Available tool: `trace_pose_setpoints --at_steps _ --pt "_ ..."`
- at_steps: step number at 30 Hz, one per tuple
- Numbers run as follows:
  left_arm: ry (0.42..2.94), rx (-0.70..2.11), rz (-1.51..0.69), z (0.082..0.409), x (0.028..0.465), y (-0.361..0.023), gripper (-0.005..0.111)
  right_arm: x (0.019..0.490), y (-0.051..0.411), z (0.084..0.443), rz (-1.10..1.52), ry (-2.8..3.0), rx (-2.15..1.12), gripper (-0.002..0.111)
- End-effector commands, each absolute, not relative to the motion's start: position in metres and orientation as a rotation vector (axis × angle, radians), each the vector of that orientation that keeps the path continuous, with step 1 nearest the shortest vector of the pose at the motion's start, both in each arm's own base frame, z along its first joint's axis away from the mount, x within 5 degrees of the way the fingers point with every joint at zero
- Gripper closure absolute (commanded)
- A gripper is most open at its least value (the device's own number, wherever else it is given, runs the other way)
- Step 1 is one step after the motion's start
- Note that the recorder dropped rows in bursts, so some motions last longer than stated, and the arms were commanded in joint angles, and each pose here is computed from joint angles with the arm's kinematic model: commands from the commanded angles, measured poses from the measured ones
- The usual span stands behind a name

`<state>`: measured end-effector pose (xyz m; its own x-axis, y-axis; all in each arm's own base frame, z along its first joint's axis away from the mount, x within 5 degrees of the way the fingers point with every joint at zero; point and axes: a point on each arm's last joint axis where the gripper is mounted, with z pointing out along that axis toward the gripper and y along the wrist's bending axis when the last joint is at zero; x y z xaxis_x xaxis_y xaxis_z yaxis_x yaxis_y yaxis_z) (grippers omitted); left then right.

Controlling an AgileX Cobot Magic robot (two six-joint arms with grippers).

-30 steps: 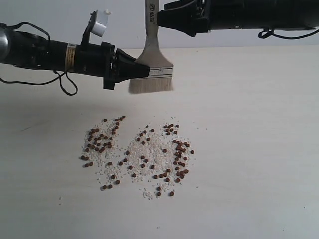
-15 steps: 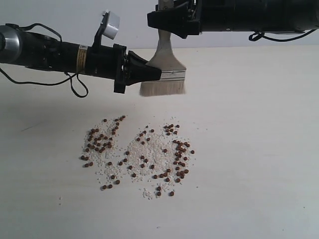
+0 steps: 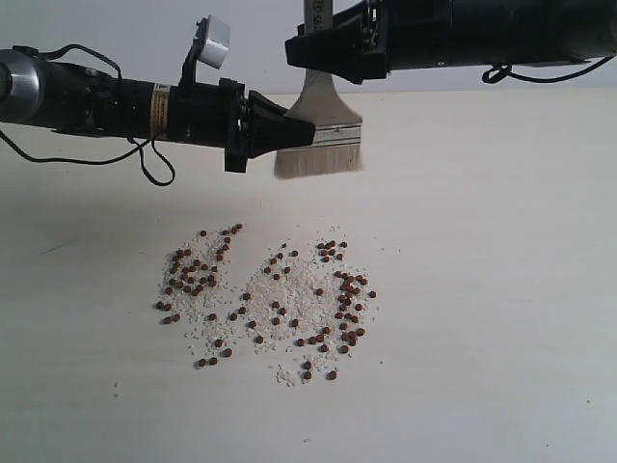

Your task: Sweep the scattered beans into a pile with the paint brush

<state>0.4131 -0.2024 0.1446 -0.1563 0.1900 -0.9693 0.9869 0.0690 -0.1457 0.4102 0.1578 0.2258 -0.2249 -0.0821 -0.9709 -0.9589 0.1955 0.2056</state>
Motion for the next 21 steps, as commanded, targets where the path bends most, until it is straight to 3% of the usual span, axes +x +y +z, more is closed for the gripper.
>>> trace_pose_setpoints --at_steps 1,4,6,15,18,21 --pt "1.461 1.216 -1.189 0.1552 0.4122 -0.2034 0.107 0.4092 0.1588 0.2282 1.187 1.515 -1.024 0.069" --pt "1.461 1.216 -1.189 0.1552 0.4122 -0.2034 0.107 0.4095 0.1588 0.2287 1.188 1.513 -1.017 0.088" --pt "1.465 1.213 -1.193 0.1552 0.4121 -0.2034 0.107 0.4096 0.1588 0.2289 1.189 1.512 -1.014 0.107" --pt "1.465 1.212 -1.193 0.1552 0.4122 -0.2034 0.104 0.4119 0.1587 0.2318 1.202 1.496 -0.963 0.108" --pt "1.464 1.203 -1.194 0.1558 0.4126 -0.2034 0.090 0.4116 0.1588 0.2313 1.200 1.499 -0.970 0.108" --pt "1.463 1.198 -1.195 0.1560 0.4128 -0.2035 0.063 0.4120 0.1587 0.2318 1.202 1.496 -0.962 0.108"
